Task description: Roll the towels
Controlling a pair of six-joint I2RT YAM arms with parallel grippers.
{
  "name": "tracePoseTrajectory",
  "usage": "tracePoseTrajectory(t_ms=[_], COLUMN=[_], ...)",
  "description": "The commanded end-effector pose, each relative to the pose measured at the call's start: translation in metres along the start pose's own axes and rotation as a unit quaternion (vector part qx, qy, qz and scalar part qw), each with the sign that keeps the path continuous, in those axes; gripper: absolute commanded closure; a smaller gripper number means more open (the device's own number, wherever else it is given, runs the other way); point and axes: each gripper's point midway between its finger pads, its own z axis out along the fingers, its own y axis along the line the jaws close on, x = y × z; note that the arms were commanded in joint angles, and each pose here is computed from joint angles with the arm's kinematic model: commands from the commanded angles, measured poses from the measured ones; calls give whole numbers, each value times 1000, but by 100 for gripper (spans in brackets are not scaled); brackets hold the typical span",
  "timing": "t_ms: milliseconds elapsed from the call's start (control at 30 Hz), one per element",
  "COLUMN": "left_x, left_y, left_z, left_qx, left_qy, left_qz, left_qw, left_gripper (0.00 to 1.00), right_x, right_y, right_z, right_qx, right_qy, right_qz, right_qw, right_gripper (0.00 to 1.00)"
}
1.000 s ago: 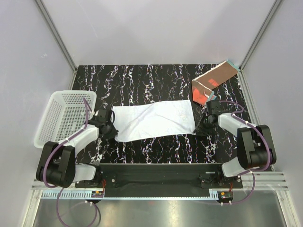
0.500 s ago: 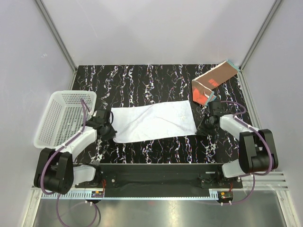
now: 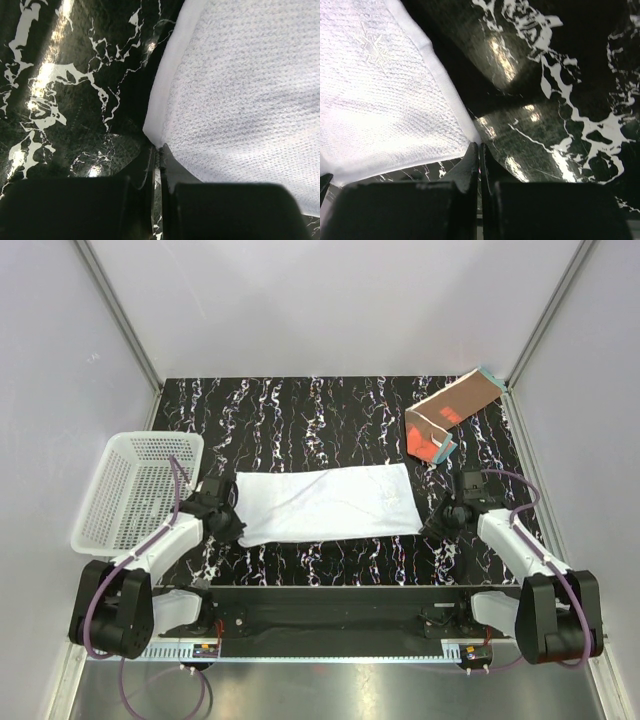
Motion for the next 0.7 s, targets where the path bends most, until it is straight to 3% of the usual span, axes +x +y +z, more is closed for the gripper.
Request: tracePoseTrajectory(t_ms=[0,100,133,233,267,667], left_x=[0,3,3,3,3,31], left_y=[-3,-9,-10,-11,-11,12], left_z=[-1,-3,-5,-9,-10,-12], left_qx=[17,32,37,41,42,19], left_qy=[-3,7,8,7,7,13], left_qz=[5,7,10,9,7,-51], left_qw=[1000,999,999,999,999,998], left_gripper=[100,99,81,40,34,36], right_x=[11,9,6,-1,-2,-8], right_y=[-4,6,8,14,15,17], right_z=[-7,-15,-17,-23,-23,-18], right_qx=[-5,-25,-30,-29,-29,-22], right_qy=[9,7,4,-1,-2,1], right_qz=[20,15,11,2,-1,-14], right_qw=[1000,1000,999,1000,1000,1000], right_gripper=[100,100,100,100,100,100])
